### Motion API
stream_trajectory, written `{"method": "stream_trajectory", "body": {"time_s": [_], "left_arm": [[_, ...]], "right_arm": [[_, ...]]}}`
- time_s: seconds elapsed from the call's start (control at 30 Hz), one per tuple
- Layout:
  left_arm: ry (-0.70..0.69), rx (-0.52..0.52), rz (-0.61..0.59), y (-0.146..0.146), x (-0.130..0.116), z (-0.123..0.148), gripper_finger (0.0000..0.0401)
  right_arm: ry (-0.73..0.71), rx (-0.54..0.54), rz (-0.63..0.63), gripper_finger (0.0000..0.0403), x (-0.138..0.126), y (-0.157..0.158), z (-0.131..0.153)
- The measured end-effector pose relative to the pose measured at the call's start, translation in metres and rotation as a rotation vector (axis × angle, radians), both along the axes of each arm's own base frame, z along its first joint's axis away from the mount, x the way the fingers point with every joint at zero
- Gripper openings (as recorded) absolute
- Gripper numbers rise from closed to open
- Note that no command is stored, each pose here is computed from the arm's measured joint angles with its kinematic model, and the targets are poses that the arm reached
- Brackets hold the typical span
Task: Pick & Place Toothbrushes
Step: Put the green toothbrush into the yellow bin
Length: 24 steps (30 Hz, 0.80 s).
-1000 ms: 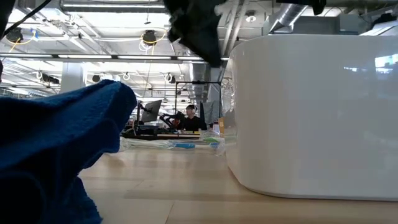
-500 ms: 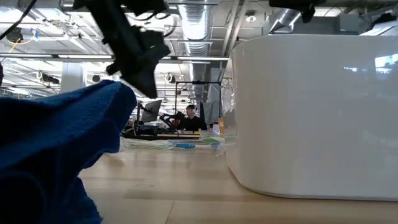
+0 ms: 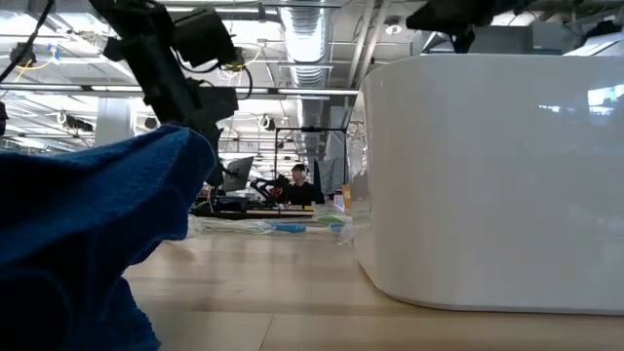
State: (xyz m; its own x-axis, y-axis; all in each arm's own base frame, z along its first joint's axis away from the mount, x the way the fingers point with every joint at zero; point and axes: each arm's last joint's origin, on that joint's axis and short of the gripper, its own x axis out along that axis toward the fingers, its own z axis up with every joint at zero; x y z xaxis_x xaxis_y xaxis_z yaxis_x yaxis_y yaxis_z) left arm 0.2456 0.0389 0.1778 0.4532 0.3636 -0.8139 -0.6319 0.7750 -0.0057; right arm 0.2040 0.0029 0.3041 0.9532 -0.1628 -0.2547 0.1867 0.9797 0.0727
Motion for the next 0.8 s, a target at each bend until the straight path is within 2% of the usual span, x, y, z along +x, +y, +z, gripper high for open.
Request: {"method": "stream_trajectory", "body": {"time_s": [0.13, 0.23, 0.4, 0.6, 0.8], "left_arm": [[0.033, -0.046, -0.124, 0.000, -0.001, -0.007, 0.0120], [0.070, -0.028, -0.196, -0.002, -0.002, -0.012, 0.0153], [0.132, -0.014, -0.203, -0.001, 0.003, -0.027, 0.0193], [0.203, -0.029, -0.202, 0.000, 0.011, -0.053, 0.0206], [0.204, -0.036, -0.197, 0.000, 0.014, -0.059, 0.0196]], "right_arm": [[-0.002, 0.010, 0.020, 0.0000, 0.000, -0.001, 0.000], [-0.002, 0.010, 0.023, 0.0000, 0.000, -0.001, 0.000], [-0.005, 0.010, 0.023, 0.0000, 0.000, -0.001, 0.000], [-0.006, 0.010, 0.024, 0.0000, 0.000, 0.000, 0.000], [-0.007, 0.010, 0.025, 0.0000, 0.000, 0.000, 0.000]]}}
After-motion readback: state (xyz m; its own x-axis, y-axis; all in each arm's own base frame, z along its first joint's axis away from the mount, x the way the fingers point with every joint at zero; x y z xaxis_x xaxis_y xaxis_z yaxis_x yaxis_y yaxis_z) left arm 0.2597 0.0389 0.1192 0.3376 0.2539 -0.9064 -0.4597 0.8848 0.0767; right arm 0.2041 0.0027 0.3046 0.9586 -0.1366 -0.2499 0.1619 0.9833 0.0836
